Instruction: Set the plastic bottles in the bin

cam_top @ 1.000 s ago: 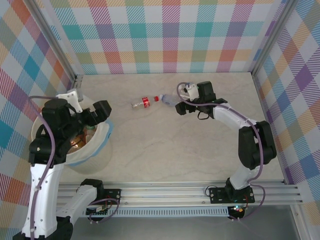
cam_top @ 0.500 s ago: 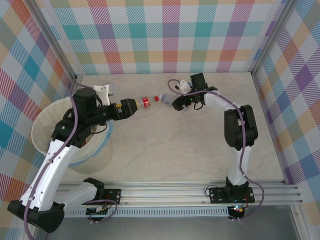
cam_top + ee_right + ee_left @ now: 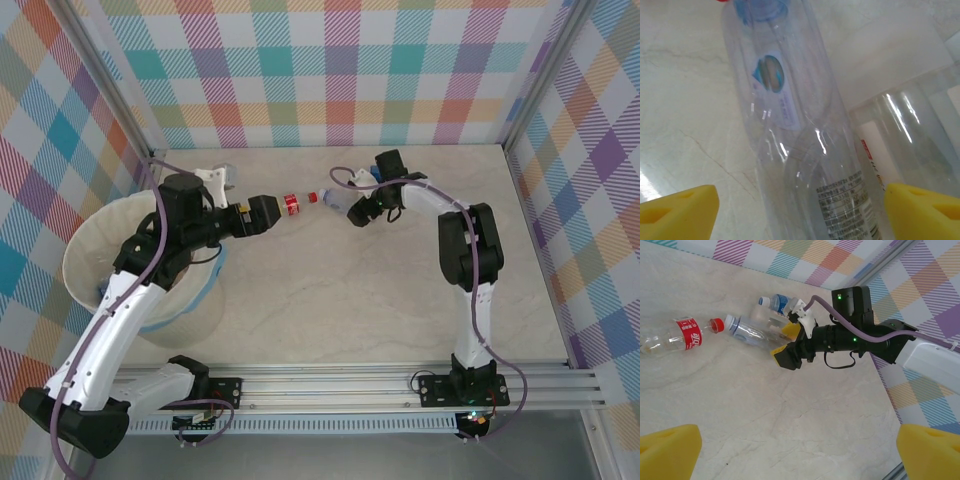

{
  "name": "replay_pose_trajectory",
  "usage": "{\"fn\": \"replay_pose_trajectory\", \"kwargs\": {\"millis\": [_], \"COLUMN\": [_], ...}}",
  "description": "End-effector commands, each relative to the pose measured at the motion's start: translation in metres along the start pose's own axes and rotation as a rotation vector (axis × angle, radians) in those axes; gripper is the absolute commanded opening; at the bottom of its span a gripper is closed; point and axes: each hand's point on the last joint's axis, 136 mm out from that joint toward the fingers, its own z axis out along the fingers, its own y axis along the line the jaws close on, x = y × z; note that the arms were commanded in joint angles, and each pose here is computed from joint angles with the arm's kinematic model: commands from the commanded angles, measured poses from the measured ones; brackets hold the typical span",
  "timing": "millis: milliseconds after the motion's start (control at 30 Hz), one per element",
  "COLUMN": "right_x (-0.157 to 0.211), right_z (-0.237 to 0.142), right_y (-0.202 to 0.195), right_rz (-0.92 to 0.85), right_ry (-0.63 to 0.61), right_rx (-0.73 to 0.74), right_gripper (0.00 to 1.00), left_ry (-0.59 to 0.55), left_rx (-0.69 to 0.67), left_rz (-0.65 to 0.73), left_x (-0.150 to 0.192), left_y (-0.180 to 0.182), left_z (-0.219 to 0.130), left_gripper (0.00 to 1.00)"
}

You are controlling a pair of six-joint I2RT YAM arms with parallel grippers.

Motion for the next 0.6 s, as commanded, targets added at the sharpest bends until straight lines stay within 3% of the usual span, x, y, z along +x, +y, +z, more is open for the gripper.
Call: {"fn": "replay_pose_trajectory", "kwargs": {"millis": [0, 233, 567], "right_x": [0.014, 0.019, 0.003], "right_z": [0.014, 0.02, -0.058], "right_y": [0.0, 0.005, 0.031], "right_rz": [-0.031, -0.032, 0.073], "right_ry": [0.065, 0.076, -0.102], "right_rx": [0.04, 0.092, 0.159], "right_gripper": [0.8, 0.63, 0.38], "left_ry": [0.0, 0.01, 0.012], "left_rx": [0.003, 0.049, 0.054], "left_rz": [0.011, 0.017, -0.026], "left_x": [0.003, 0.007, 0.008], "left_y": [0.0, -0.007, -0.003], "left_z": [0.006, 0.009, 0.027], "left_gripper": [1.0, 1.0, 1.0]}}
